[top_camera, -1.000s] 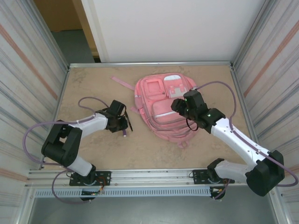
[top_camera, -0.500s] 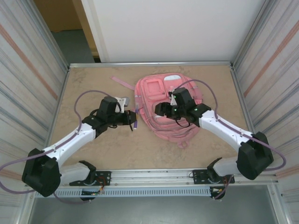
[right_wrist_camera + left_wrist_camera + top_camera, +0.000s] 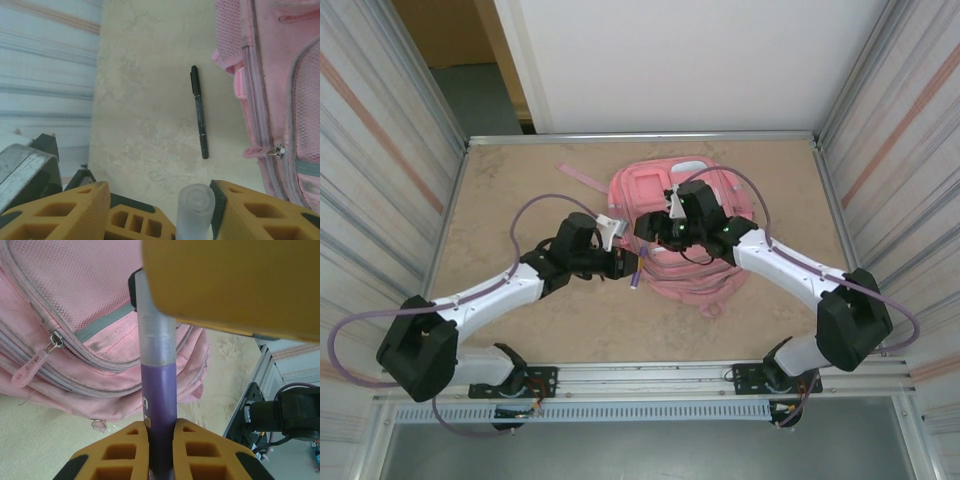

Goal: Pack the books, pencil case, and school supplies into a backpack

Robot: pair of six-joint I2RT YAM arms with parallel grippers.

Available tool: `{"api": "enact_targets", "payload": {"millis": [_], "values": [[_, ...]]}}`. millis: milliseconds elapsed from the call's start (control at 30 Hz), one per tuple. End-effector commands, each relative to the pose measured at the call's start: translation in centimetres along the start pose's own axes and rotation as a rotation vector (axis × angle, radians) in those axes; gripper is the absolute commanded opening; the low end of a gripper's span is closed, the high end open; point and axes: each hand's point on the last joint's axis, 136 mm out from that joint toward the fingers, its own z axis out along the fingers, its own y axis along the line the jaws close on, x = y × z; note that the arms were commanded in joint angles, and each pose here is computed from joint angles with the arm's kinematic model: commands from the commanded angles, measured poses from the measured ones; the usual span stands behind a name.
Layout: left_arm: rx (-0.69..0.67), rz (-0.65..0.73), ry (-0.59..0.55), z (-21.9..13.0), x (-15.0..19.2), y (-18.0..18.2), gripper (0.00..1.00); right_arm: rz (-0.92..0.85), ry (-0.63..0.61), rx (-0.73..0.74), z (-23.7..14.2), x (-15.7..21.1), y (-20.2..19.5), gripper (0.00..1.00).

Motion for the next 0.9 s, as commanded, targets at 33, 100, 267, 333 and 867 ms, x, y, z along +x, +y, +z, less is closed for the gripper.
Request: {"api": "enact_targets", "payload": {"millis": [33,100,267,333,867], "values": [[0.087,0.053,-0.060,-0.1,-2.2,-2.7,0.06,0.066,0.013,0.010,0.8,0.8,-0.8,0.44],[0.095,0.065,-0.063,-0.2,-2.3,-2.9,0.07,0.075,-0.003,0.049,0.7,0.8,-1.5,0.42],[0.089,0.082,-0.098,-0.4,-2.7,-2.9,0.09,0.095,-0.009,0.081,0.4,1.3,-2.3,0.34],[0.083,0.091,-0.098,-0.4,-2.8,-2.8,0.10,0.101,-0.015,0.069,0.3,1.4,-2.2,0.27],[0.091,0.339,0.029,0.7,-0.4,-3.5,0.65,0.094,-0.208,0.206,-7.8,-3.3,-6.0,0.17]]}}
